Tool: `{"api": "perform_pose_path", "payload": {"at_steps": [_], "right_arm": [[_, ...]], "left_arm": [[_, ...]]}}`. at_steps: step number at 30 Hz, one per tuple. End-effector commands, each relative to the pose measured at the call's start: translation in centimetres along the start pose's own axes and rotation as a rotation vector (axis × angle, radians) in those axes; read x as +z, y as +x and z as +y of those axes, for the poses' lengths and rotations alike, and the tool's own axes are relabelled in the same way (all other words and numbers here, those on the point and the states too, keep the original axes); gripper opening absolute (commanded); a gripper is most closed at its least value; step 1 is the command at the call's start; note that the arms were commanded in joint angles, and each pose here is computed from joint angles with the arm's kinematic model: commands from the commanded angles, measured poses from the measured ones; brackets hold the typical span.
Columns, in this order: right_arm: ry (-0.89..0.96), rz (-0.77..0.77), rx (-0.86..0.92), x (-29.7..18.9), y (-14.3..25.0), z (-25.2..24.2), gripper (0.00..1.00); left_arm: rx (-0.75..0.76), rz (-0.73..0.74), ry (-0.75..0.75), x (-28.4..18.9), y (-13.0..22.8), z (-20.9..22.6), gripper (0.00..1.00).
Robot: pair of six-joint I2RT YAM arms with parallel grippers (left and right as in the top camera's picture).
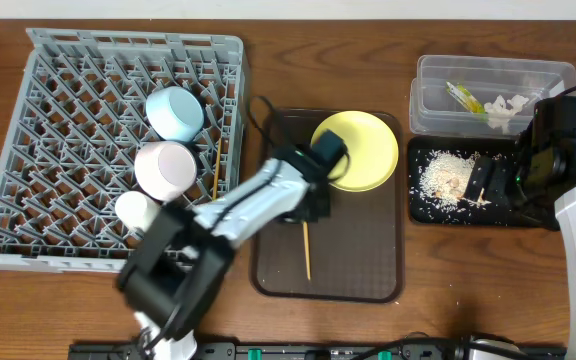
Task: Sort waste into correct bins and load items into the dishwasher
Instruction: 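Carry the second chopstick into the dish rack and release, then reach the left gripper to the yellow plate and grip its edge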
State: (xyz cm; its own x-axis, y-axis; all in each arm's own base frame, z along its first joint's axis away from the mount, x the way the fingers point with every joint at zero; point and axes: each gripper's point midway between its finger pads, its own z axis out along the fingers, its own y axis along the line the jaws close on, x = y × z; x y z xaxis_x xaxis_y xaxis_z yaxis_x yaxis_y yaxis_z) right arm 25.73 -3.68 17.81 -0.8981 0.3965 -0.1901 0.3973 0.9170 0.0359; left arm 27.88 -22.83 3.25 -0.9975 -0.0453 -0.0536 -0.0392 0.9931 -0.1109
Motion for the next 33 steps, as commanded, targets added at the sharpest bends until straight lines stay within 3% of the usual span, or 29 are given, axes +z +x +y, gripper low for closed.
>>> {"api": "perform_pose_path", "payload": {"at_steps": [1, 4, 9, 15, 20, 25, 27, 33], "right_arm": [[0.002, -0.024, 0.001, -0.6, -0.4, -0.2, 0.99], [0.001, -0.024, 0.001, -0.6, -0.4, -0.2, 0.99], [0.001, -0.024, 0.001, -0.6, -0.4, -0.2, 0.99], [-0.005, -0.022, 0.001, -0.6, -0.4, -0.1, 0.99], [-0.005, -0.022, 0.001, -0.6, -0.4, -0.1, 0.99], [-0.005, -0.022, 0.001, -0.6, -0.4, -0.1, 0.99], [-0.005, -0.022, 0.001, -0.6, -0.4, -0.1, 0.99], [-0.005, -0.023, 0.001, -0.6, -0.4, -0.1, 0.99]], "left_arm": [[0.146, -0.133, 0.059, -6.1, -2.9, 1.2, 0.08], [0.188, -0.235, 0.075, -11.1, -5.0, 3.9, 0.08], [0.217, -0.327, 0.048, -14.8, -7.2, 8.4, 0.08], [0.169, -0.297, -0.007, -13.8, -8.6, 13.2, 0.08], [0.130, -0.229, -0.026, -11.4, -9.1, 14.8, 0.08], [0.137, -0.175, -0.036, -9.4, -9.1, 15.0, 0.17], [0.137, -0.177, -0.035, -9.5, -9.1, 15.0, 0.31], [0.163, -0.238, 0.065, -12.0, -8.9, 12.8, 0.55]]}}
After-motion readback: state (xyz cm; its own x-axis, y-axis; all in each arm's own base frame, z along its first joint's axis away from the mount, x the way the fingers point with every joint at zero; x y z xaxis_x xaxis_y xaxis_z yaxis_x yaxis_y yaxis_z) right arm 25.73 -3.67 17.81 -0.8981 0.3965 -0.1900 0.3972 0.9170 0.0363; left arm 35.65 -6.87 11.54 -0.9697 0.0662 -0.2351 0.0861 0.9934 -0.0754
